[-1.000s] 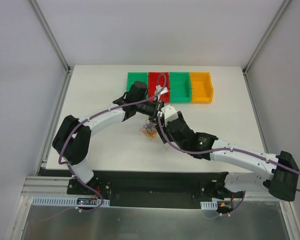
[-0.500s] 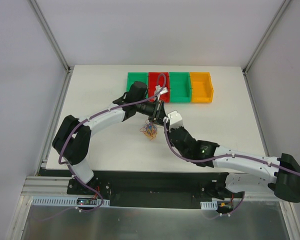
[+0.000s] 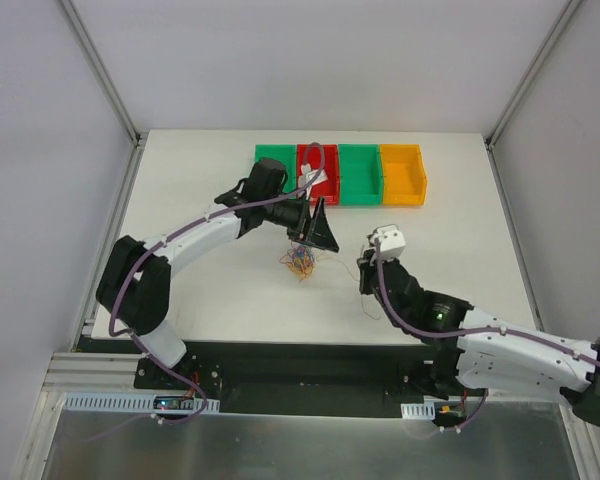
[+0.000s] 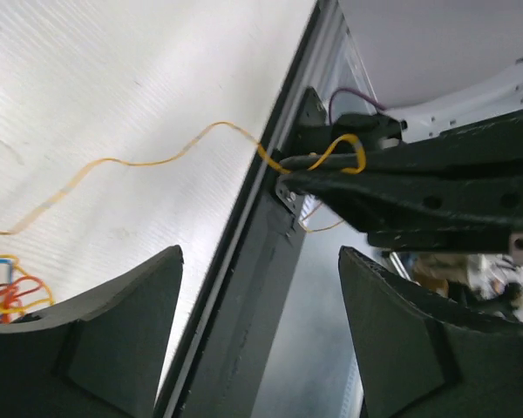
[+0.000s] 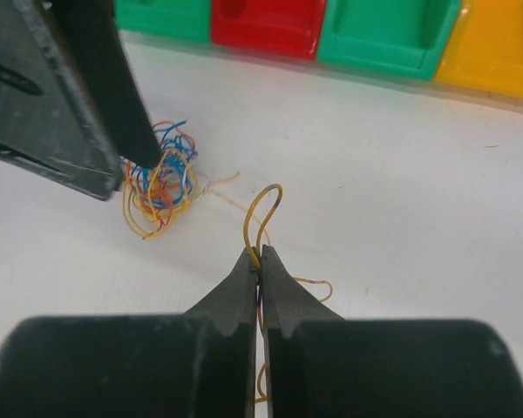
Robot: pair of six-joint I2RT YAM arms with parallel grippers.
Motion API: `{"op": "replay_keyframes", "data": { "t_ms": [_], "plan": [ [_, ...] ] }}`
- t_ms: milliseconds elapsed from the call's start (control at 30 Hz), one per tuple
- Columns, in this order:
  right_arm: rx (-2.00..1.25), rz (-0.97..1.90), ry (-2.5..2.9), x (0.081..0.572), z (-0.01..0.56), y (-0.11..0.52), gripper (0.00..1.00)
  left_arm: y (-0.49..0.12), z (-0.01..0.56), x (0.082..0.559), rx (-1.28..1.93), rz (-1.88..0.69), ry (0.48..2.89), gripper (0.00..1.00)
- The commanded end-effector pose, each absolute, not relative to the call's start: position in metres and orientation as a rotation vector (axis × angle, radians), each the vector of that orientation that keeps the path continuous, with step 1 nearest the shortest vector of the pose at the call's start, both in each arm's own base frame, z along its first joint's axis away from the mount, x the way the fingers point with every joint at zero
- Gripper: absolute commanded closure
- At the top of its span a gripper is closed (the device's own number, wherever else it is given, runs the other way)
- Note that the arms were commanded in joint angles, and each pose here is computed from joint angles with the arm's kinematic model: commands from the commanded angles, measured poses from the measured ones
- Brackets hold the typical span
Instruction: Untangle the cables
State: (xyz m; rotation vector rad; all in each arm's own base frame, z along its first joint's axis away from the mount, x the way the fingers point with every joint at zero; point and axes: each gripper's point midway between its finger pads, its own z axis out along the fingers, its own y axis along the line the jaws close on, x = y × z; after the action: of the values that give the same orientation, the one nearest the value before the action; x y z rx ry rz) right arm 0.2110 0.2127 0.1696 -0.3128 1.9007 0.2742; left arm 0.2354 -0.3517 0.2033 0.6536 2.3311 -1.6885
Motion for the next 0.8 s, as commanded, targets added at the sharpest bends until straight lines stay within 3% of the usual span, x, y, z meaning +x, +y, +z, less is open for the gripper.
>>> {"op": "replay_keyframes", "data": {
  "t_ms": [0,167,433,767],
  "plan": [
    [-0.129,0.287,1.831,0.224,0.223,0.182,1.00,-0.324,0.241,0.266,0.667,-1.460,2.182,0.28],
    [-0.013,0.217,1.760,0.246,0.286,0.139,1.00,-0.303,0.245,0.286,0.573,-1.355,2.172,0.28],
    [0.062,0.068,1.698,0.305,0.356,0.093,1.00,-0.306,0.236,0.286,0.569,-1.398,2.211,0.28],
    [0.159,-0.098,1.618,0.413,0.395,0.051,1.00,-0.311,0.235,0.282,0.538,-1.472,2.251,0.27]
  ]
}}
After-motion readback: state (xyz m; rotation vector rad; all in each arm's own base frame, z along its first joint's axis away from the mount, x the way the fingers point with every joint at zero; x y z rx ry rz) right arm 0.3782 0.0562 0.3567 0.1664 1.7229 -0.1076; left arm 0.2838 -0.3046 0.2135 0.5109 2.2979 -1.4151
